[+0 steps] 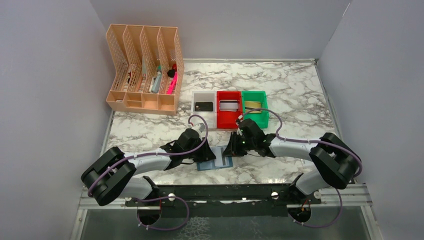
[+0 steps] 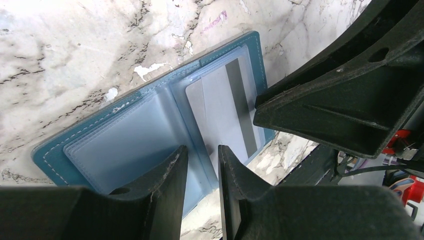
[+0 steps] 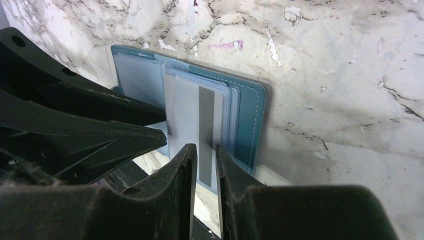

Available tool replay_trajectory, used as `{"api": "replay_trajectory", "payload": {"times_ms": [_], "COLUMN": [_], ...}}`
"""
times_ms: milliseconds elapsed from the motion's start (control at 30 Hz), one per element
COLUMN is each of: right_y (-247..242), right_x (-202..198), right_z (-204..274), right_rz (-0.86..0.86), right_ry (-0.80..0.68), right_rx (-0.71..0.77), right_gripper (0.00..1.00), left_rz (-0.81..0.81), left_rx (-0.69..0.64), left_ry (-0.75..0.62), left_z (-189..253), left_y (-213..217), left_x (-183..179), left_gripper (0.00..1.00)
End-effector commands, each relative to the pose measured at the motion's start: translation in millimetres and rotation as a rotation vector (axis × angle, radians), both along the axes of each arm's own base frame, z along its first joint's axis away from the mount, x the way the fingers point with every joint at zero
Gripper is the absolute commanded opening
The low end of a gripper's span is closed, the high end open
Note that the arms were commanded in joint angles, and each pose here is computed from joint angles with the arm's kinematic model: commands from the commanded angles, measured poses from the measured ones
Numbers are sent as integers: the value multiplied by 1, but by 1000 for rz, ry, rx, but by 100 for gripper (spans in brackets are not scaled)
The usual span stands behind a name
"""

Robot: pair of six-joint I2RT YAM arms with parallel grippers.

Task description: Take the credit cards out of the card holder

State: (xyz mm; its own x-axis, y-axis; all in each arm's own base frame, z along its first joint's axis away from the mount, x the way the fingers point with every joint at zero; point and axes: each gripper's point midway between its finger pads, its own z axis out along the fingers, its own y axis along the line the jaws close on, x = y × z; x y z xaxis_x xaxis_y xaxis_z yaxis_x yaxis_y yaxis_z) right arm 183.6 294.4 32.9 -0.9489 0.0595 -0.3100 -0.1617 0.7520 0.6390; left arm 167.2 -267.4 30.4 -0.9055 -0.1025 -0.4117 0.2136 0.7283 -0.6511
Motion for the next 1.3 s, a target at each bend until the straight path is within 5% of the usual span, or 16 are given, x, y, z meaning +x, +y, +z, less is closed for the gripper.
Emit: {"api": "replay_trajectory", "payload": {"times_ms": [0, 767, 1033, 1267], "right_y": [-5, -3, -8, -9], "right_x": [0, -7, -7, -7], "right_z": [5, -22, -26, -25], "right_rz": [4, 5, -16, -18], "right_ry": [-27, 57, 65, 62], "right_rx": [-16, -31, -58, -62], "right_gripper": [26, 23, 23, 23], "left_rz": [4, 6, 18, 14], "left_rx": [30, 18, 10, -23], "left_ry": [12, 8, -21, -31], "left_z": [-6, -6, 2, 7], "left_y": [6, 4, 7, 4], "left_x": [-2, -1, 0, -1], "left_gripper": [32, 25, 30, 19]}}
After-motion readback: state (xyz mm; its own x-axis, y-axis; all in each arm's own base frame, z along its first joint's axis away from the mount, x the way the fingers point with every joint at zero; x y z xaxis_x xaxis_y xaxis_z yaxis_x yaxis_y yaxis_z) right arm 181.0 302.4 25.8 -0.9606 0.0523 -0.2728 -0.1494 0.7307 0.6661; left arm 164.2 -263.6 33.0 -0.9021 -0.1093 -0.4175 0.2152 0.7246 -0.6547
